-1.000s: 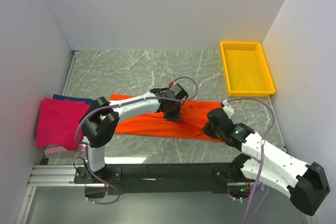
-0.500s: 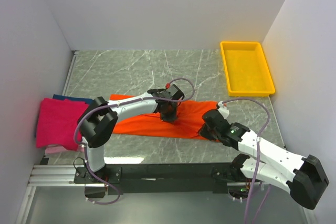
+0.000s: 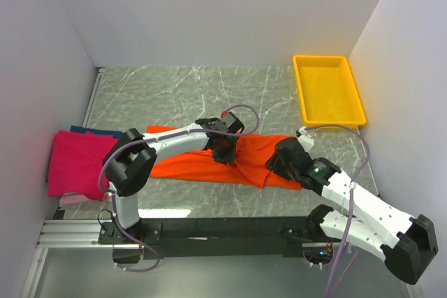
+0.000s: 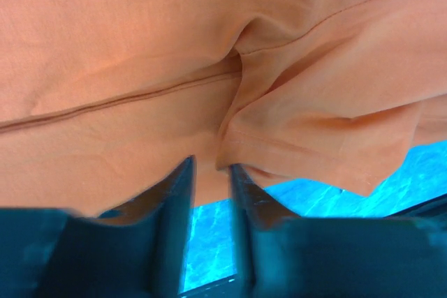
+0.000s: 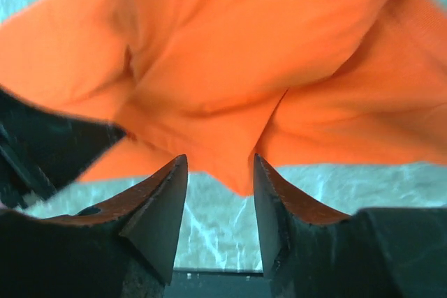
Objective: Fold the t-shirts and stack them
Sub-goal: Fold the tshirt
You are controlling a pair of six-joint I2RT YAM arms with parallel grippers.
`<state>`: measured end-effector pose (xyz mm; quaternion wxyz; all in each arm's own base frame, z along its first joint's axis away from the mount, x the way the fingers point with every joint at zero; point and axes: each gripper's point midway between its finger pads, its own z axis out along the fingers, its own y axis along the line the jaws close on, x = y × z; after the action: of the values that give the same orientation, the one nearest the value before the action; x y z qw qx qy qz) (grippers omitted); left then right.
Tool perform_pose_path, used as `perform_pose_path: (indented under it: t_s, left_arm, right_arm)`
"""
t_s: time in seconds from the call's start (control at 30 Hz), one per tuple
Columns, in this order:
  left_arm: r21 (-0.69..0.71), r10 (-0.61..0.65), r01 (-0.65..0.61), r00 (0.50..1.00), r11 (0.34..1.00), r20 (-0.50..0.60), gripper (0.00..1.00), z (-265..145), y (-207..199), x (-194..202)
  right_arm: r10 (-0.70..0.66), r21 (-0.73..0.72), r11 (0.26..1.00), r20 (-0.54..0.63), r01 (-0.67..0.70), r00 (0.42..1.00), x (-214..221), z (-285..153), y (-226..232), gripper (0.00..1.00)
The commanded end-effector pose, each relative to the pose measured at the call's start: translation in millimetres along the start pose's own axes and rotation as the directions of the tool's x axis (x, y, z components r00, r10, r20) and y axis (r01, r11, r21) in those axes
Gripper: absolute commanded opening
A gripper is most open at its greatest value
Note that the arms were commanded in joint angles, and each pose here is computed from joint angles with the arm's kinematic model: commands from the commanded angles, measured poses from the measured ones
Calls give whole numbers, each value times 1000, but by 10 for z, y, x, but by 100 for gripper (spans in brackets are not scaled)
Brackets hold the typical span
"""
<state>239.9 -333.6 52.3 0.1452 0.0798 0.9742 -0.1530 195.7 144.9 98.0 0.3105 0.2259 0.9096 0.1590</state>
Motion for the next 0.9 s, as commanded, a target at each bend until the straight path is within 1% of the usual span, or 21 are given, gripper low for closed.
perform_pose_path:
  t_s: [0.0,0.03,0.07,0.13,0.23,0.3,0.33,0.4,0.43,0.5,0.53,0.6,0.67,0.73,0.8,0.83,0.87]
  left_arm:
    - [80,18,-23,998,997,59,38,-226,-176,-176]
    - [89,19,-26,997,996,77,40,-297,-192,-207]
    - [90,15,-22,997,996,82,41,-326,-178,-219]
    - [103,6,-16,995,995,95,42,-436,-142,-269]
    - [105,-26,14,994,994,106,41,-532,-13,-328]
    - [113,-41,29,994,993,105,38,-584,44,-335]
    - [111,-50,37,992,993,113,39,-601,88,-369]
    - [98,-61,50,991,994,121,38,-615,142,-399]
    - [85,-71,62,991,995,111,38,-588,187,-393]
    - [69,-113,106,987,992,115,34,-555,271,-479]
    - [50,-143,137,982,989,124,34,-536,358,-544]
    - [28,-189,186,971,982,145,31,-521,458,-678]
    - [-6,-231,235,962,972,142,30,-436,624,-772]
    - [-28,-269,275,953,961,138,30,-361,748,-865]
    - [-70,-289,301,946,951,150,29,-312,891,-930]
    - [-99,-312,326,940,940,136,28,-222,1026,-935]
    - [-115,-323,338,937,934,133,28,-186,1094,-943]
  right_arm:
    - [6,41,999,83,-9,997,-327,-43,-89,50]
    - [7,48,999,92,-11,996,-367,-30,-126,50]
    - [37,75,996,119,-46,992,-487,6,-225,50]
    - [13,131,991,113,-28,993,-527,95,-390,50]
    - [11,194,980,117,-34,993,-622,214,-574,51]
    - [17,207,977,132,-44,991,-691,282,-630,51]
    - [20,228,973,118,-46,993,-686,336,-678,51]
    - [23,223,974,125,-51,992,-753,413,-691,50]
    - [37,244,968,118,-65,992,-784,479,-760,49]
    - [41,237,969,125,-70,991,-907,547,-717,47]
    - [45,259,963,113,-73,993,-929,614,-753,47]
    - [40,250,965,140,-74,989,-1080,655,-681,47]
    - [34,259,963,142,-70,989,-1161,750,-664,46]
    - [35,281,958,91,-60,995,-1126,886,-698,45]
    - [33,276,959,89,-57,995,-1222,952,-658,45]
    - [39,292,955,61,-55,997,-1194,1027,-696,46]
    - [36,288,956,59,-51,998,-1252,1053,-671,45]
